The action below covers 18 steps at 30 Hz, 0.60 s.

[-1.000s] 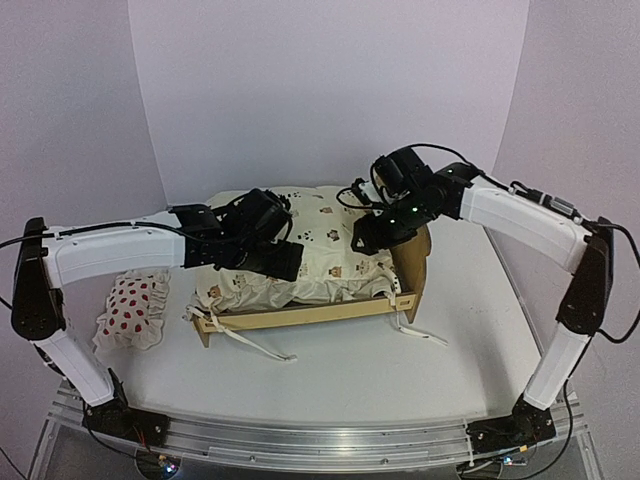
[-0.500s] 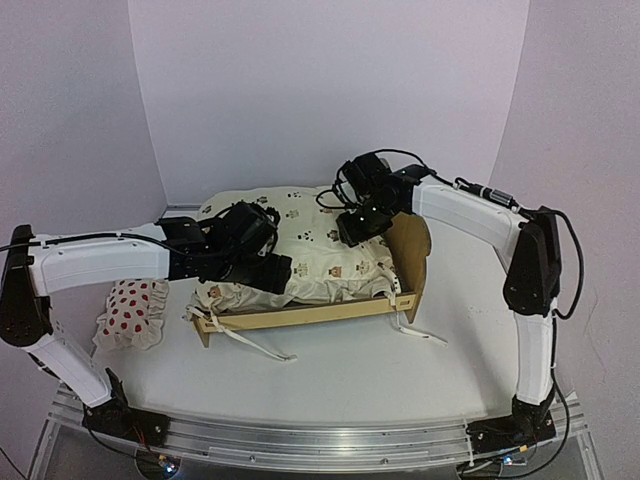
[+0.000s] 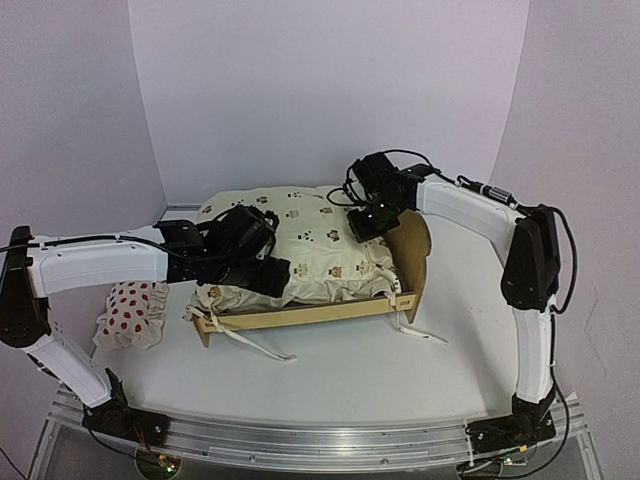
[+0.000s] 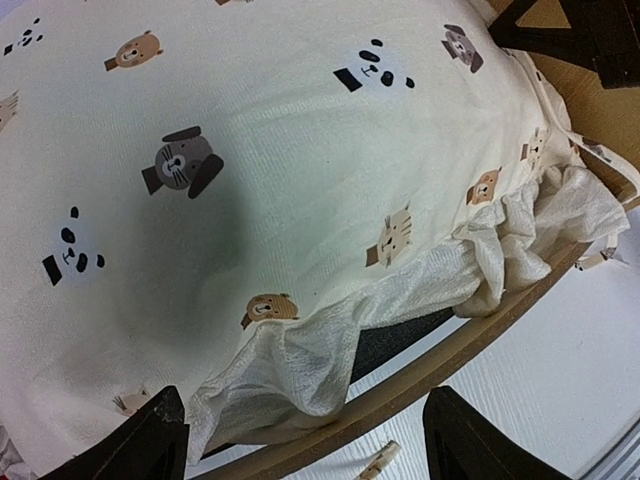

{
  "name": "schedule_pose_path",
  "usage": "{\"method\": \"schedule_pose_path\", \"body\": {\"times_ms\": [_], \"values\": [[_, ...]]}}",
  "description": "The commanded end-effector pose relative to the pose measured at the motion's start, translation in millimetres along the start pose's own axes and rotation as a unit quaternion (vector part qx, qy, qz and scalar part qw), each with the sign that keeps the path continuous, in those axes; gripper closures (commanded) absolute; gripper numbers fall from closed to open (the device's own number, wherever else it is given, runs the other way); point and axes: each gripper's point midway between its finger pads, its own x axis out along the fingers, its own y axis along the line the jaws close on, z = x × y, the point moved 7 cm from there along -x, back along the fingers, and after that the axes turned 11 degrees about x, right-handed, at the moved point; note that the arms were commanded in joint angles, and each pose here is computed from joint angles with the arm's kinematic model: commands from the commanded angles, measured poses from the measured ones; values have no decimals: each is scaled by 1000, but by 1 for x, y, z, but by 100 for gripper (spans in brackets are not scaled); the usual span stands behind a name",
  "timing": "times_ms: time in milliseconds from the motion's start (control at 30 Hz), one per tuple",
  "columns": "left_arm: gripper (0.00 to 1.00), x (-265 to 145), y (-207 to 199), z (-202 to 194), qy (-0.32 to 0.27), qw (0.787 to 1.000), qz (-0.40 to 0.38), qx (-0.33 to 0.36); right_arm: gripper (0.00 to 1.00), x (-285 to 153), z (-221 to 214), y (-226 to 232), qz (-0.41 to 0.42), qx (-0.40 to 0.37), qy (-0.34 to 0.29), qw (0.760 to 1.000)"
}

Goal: Set up the pet bed

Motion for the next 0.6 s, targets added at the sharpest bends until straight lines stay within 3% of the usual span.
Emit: {"method": "schedule_pose_path", "body": {"times_ms": [0,433,567], "values": [[19,-9,-4,17,-31,999,-19,-2,100,-26,6,4,23,-4,-22,999],[19,4,-57,63,-80,986,-126,75,100,-150,-24,-31,24,-2,-97,995],[19,20,-99,74,-123,969,-135,166,100,-173,-57,-47,16,6,-99,995]]}}
